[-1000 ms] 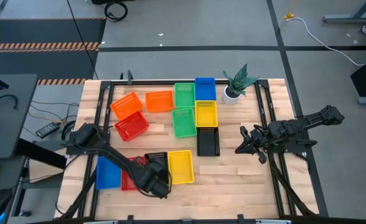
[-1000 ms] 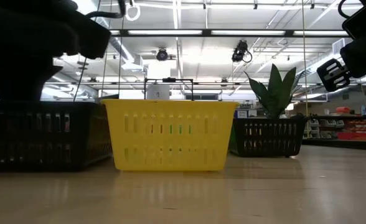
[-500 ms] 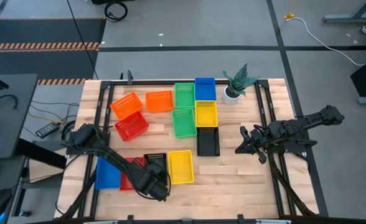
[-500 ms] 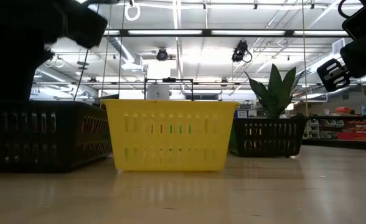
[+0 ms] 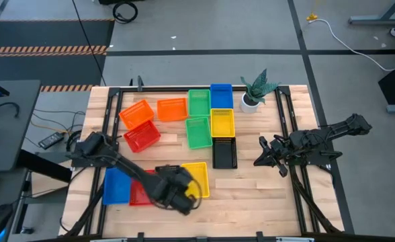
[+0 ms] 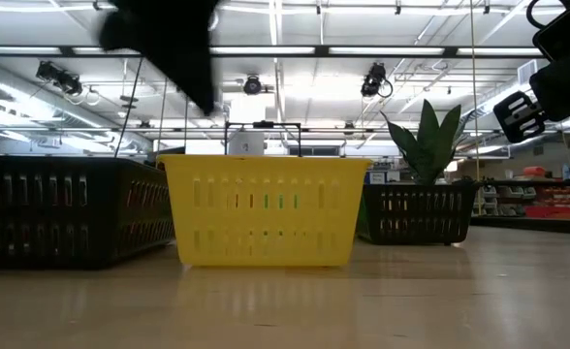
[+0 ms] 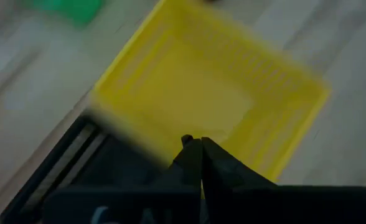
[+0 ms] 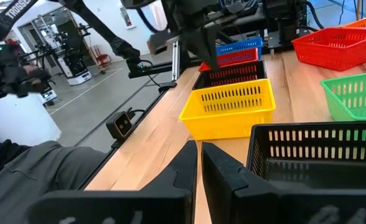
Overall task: Stack baskets by color
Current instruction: Adjust the colored bins
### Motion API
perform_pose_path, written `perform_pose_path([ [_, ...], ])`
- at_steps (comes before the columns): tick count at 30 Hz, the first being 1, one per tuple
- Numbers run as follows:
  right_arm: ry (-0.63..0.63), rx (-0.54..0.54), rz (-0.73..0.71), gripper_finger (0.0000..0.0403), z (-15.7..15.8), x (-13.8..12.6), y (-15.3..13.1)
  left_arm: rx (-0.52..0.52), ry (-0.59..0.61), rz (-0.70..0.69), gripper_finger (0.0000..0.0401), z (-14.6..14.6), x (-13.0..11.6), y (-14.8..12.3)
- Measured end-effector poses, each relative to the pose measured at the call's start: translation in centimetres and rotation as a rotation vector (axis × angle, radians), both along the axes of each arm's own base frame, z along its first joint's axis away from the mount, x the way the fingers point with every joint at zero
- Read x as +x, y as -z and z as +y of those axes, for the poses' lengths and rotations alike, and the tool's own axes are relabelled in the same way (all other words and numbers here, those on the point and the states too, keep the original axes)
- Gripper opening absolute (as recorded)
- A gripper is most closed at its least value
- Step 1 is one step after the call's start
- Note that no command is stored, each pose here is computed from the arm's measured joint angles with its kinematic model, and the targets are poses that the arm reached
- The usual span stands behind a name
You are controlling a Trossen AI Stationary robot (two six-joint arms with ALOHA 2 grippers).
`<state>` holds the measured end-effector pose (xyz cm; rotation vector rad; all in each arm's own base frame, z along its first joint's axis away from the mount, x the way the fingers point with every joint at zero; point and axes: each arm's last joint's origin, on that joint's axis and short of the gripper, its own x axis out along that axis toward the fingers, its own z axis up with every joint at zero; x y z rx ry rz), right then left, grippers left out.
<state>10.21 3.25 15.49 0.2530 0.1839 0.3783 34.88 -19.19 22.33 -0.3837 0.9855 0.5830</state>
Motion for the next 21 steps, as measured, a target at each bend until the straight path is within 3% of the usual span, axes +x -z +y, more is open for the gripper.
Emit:
perform_pose_path([
  [7, 0.0, 0.002, 0.001, 0.0029, 0.0, 0.0, 0.0, -0.124, 0.137, 0.052, 0.0004, 0.9, 3.7, 4.0],
  [21, -0.001, -0.005, -0.002, 0.0029, 0.0, 0.0, 0.0, -0.225, 0.03, 0.054, 0.0004, -1.5, 2.2, 4.1],
])
